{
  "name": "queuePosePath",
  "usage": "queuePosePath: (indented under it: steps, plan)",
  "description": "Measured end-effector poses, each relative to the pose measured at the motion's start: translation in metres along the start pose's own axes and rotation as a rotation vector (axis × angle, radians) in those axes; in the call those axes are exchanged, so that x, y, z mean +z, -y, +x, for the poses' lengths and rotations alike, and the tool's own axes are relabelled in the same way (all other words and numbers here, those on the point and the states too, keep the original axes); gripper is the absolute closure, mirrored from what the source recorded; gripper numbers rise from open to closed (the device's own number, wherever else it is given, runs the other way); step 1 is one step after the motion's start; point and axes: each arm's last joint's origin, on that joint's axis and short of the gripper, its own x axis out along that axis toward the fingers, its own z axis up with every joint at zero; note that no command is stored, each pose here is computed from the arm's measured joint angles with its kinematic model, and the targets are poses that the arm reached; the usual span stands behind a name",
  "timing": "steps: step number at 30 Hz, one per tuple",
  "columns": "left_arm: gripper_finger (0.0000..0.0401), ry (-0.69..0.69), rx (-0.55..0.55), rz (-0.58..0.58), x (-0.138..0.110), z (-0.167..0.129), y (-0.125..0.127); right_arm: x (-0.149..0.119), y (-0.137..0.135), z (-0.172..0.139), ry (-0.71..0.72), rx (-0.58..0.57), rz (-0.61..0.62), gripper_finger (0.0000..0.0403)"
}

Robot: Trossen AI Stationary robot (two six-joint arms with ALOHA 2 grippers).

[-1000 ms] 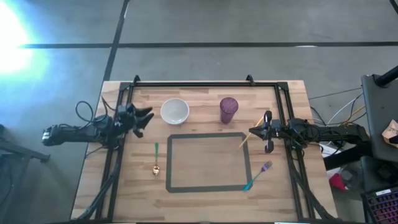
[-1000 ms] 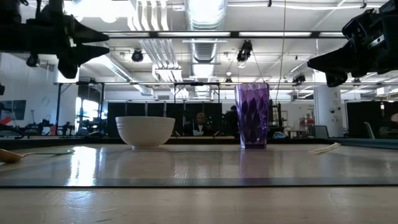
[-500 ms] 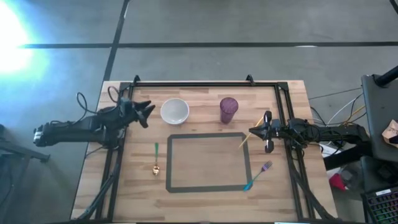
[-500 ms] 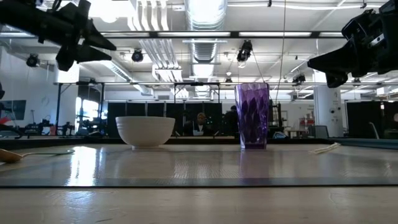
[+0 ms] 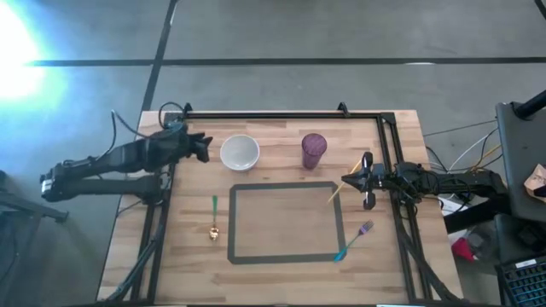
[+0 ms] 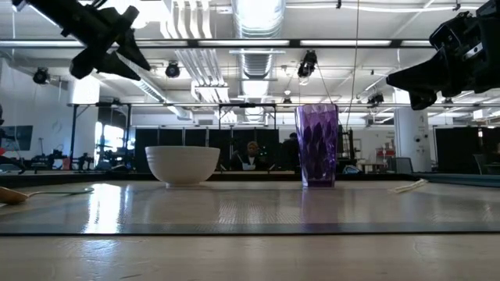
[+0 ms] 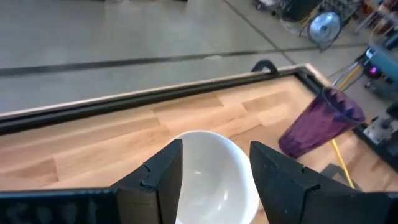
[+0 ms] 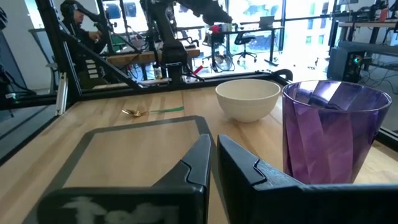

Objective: Pick & Place Utensil
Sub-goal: Put the white bowl on the center of the mat

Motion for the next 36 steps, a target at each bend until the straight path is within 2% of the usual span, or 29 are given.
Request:
queuePosePath:
  steps: [7,10,13,23,36]
  plan:
    - [0.0222,-0.088,0.072,0.027,0.002,0.022,0.012,0.000,0.000,0.000,0.000,0.000,0.001,0.0376]
    - [0.0222,-0.116,0.093,-0.022,0.007,0.029,0.014,0.000,0.000,0.000,-0.001,0.002,0.003,0.0376]
    - [0.0222,-0.190,0.128,-0.022,0.003,0.040,0.012,0.000,0.000,0.000,-0.001,0.002,0.003,0.0376]
    - [0.0222,-0.255,0.208,-0.071,0.007,0.067,0.003,0.000,0.000,0.000,-0.003,0.002,0.003,0.0376]
    - [0.0222,-0.387,0.250,-0.101,-0.001,0.093,-0.007,0.000,0.000,0.000,-0.003,0.001,0.003,0.0376]
